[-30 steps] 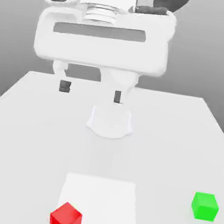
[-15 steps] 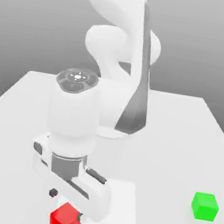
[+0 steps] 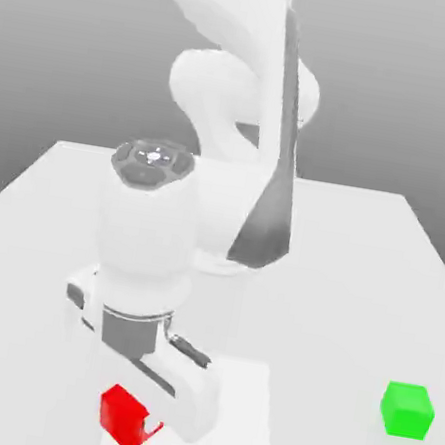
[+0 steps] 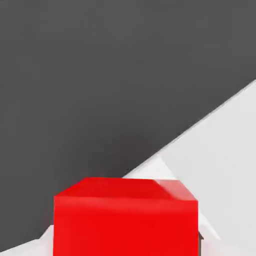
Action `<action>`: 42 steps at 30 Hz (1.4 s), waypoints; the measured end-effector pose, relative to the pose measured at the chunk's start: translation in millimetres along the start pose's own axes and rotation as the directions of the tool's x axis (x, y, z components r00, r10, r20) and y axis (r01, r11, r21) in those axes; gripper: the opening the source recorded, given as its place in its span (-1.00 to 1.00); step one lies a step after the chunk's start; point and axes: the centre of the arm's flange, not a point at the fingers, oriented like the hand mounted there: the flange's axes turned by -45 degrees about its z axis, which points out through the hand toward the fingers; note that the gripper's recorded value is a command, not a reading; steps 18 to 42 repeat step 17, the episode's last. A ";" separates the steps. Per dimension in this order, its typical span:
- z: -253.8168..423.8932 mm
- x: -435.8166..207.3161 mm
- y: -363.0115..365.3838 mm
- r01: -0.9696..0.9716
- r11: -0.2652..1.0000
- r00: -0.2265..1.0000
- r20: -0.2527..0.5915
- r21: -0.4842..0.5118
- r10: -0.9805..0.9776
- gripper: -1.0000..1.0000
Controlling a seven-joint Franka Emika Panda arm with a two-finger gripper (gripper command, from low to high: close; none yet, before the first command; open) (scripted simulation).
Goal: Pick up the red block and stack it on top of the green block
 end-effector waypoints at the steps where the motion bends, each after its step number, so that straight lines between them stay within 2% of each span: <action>1: -3.1 -13.9 -21.1 0.070 0.998 0.998 0.002 0.002 -0.070 -1.00; 6: -16.2 -103.4 -116.2 0.428 0.904 0.904 0.004 0.006 -0.428 -1.00; 10: -18.2 -205.2 -182.7 0.715 0.699 0.699 0.003 -0.004 -0.715 -1.00; 12: 2.0 -232.1 -197.9 0.778 0.628 0.628 0.003 -0.008 -0.778 -1.00; 14: 26.5 -239.9 -200.7 0.793 0.609 0.609 0.003 -0.009 -0.793 -1.00; 15: 33.0 -241.5 -200.8 0.796 0.605 0.605 0.004 -0.009 -0.796 1.00; 42: 33.0 -241.5 -200.8 0.796 0.605 0.605 0.004 -0.009 -0.796 1.00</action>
